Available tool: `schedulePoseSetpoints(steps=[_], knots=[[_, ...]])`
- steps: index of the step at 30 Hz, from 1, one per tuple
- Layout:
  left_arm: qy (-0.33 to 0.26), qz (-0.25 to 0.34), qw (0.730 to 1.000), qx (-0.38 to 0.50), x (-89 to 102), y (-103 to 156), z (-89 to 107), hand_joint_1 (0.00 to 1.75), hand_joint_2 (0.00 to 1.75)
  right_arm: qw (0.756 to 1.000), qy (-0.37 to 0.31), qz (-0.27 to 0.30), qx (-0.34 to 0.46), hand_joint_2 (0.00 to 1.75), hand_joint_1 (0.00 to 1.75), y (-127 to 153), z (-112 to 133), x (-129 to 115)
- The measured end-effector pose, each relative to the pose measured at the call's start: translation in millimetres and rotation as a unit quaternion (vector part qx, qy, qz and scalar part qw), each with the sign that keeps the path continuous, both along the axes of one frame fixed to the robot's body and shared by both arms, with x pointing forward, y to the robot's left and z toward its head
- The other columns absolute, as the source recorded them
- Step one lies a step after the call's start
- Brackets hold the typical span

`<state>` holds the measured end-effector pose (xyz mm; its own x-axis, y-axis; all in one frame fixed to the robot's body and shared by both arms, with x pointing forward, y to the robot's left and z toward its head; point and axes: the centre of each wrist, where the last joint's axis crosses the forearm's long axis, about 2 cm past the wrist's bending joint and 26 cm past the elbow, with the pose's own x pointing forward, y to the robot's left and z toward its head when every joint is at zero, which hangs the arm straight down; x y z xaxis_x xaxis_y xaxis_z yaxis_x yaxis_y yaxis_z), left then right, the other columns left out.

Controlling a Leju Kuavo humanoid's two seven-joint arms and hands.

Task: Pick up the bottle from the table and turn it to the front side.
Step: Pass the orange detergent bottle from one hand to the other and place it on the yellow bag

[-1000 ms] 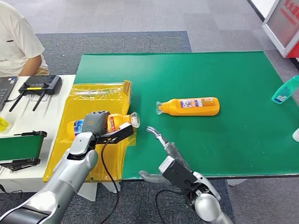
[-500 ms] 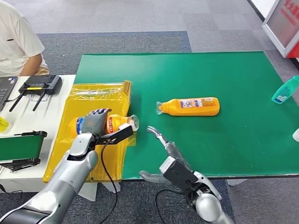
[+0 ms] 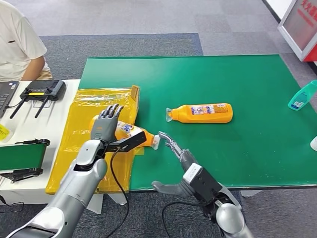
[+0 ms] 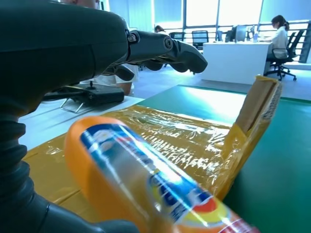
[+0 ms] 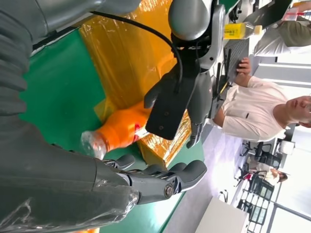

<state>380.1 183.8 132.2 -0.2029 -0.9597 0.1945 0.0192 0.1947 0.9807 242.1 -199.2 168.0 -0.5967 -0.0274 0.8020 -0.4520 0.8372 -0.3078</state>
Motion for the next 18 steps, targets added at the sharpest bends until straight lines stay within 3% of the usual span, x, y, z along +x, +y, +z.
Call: schedulePoseSetpoints(steps=[11,15,18], knots=[[-0.019,-0.011,0.996,-0.083,-6.5,-2,23.9,0.0,1.75,1.0,-0.002,-0.02,-0.008,1.75,0.0,-7,1,0],[-0.021,-0.025,0.989,-0.146,-13.7,-4,38.6,0.0,1.75,0.999,-0.001,-0.032,-0.009,1.75,0.0,-11,0,-3],[-0.008,-0.059,0.964,-0.259,-26.0,-6,46.7,0.0,1.75,0.999,0.001,-0.045,-0.007,1.75,0.0,-15,-2,-8]])
